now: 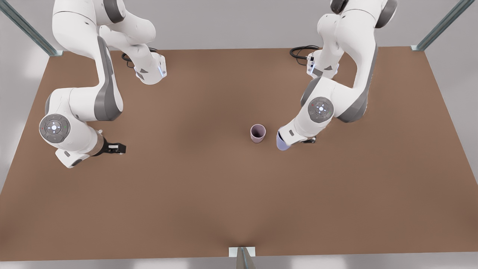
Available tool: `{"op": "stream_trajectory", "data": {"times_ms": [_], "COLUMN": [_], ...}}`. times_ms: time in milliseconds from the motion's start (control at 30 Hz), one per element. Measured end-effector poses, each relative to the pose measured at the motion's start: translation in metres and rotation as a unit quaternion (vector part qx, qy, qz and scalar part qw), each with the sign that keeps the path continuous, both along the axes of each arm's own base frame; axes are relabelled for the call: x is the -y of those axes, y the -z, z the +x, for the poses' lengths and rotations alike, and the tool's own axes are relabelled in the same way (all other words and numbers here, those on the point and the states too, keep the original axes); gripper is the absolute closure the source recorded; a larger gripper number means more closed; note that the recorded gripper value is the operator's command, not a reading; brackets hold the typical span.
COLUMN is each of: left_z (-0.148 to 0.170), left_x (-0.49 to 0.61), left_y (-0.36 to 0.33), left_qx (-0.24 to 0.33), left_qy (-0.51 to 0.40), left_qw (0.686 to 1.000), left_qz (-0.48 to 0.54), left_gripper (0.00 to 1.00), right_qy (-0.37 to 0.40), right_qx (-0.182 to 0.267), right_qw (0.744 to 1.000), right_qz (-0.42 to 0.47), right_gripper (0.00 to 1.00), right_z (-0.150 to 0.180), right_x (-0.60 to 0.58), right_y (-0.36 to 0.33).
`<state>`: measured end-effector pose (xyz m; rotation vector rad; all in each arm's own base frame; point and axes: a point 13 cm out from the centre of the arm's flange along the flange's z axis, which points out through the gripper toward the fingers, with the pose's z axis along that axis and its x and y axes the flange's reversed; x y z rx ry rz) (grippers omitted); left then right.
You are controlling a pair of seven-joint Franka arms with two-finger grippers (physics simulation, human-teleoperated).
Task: Stack the cups, with the pink cup at the bottom and the purple cup at the top
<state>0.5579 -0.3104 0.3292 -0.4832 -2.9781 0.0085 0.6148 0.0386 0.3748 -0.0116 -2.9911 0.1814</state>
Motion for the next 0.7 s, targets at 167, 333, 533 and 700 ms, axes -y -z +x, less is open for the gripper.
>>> {"op": "stream_trajectory", "data": {"times_ms": [167, 333, 533, 700], "left_z": [-0.038, -0.07, -0.091, -0.098], "left_x": [0.066, 0.09, 0.092, 0.091], "left_y": [0.018, 0.043, 0.068, 0.083], "left_qx": [-0.019, -0.047, -0.064, -0.069], "left_qy": [-0.047, -0.104, -0.163, -0.202], "left_qw": [0.999, 0.993, 0.983, 0.974], "left_qz": [0.009, 0.031, 0.061, 0.078], "left_gripper": [0.79, 0.79, 0.79, 0.79], "right_qy": [0.026, 0.066, 0.072, 0.073], "right_qx": [-0.013, 0.034, 0.051, 0.054], "right_qw": [0.999, 0.997, 0.996, 0.995], "right_qz": [0.025, 0.033, 0.033, 0.035], "right_gripper": [0.0, 0.0, 0.0, 0.0], "right_z": [0.005, 0.028, 0.035, 0.036], "right_x": [0.025, 0.071, 0.084, 0.087], "right_y": [0.02, -0.02, -0.034, -0.035]}}
